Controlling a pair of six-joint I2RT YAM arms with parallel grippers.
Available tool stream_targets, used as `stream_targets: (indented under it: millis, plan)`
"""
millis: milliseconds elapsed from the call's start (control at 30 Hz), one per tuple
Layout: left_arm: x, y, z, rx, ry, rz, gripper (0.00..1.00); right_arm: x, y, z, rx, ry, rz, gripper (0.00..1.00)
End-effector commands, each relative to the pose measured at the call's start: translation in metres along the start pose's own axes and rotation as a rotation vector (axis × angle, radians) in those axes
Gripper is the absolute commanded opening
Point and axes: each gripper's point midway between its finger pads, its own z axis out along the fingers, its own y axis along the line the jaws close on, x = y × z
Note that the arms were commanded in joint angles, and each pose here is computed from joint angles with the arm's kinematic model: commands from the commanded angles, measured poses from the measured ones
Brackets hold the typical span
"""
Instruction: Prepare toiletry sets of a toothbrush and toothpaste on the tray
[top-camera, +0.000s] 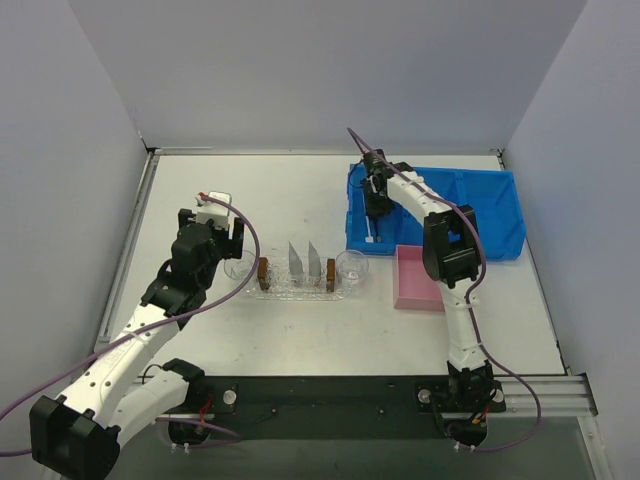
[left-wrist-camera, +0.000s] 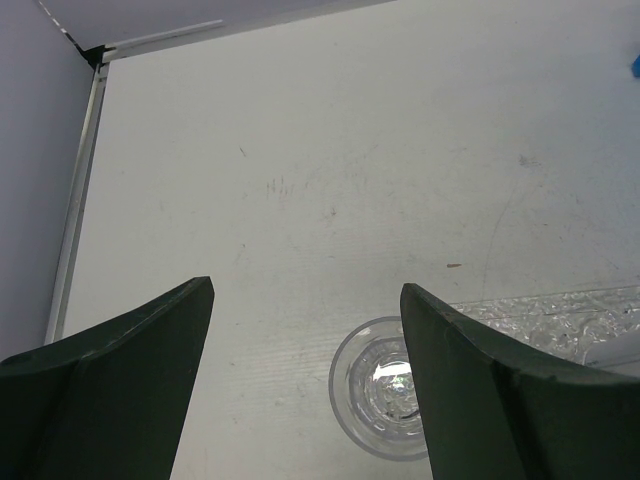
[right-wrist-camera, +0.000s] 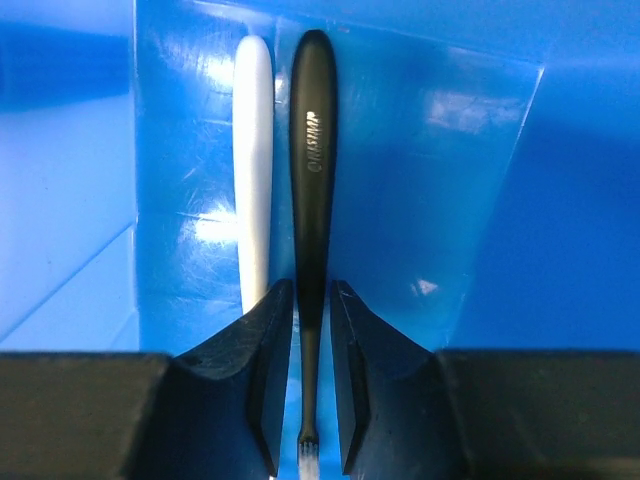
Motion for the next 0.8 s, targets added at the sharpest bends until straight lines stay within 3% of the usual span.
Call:
stream_targets:
  millis: [0,167,367,767]
  plan:
    - [-0.026,0.002,0.000,0.002,-0.072,-0.022,0.86,0.025,-0.007,0.011,0.053,0.079,0.002,0.18]
    - [-0.027,0.002,0.000,0.003,-0.073,-0.023,0.86,0.033,-0.010,0.013,0.076,0.100,-0.005,0.17]
    - [-0.027,0.002,-0.001,0.002,-0.075,-0.022,0.86,0.032,-0.007,0.007,0.049,0.100,-0.013,0.00]
    - [-0.032,0.004,-0.006,0.004,-0.095,-0.033,0.86,-0.025,0.005,-0.064,-0.089,-0.118,0.022,0.00]
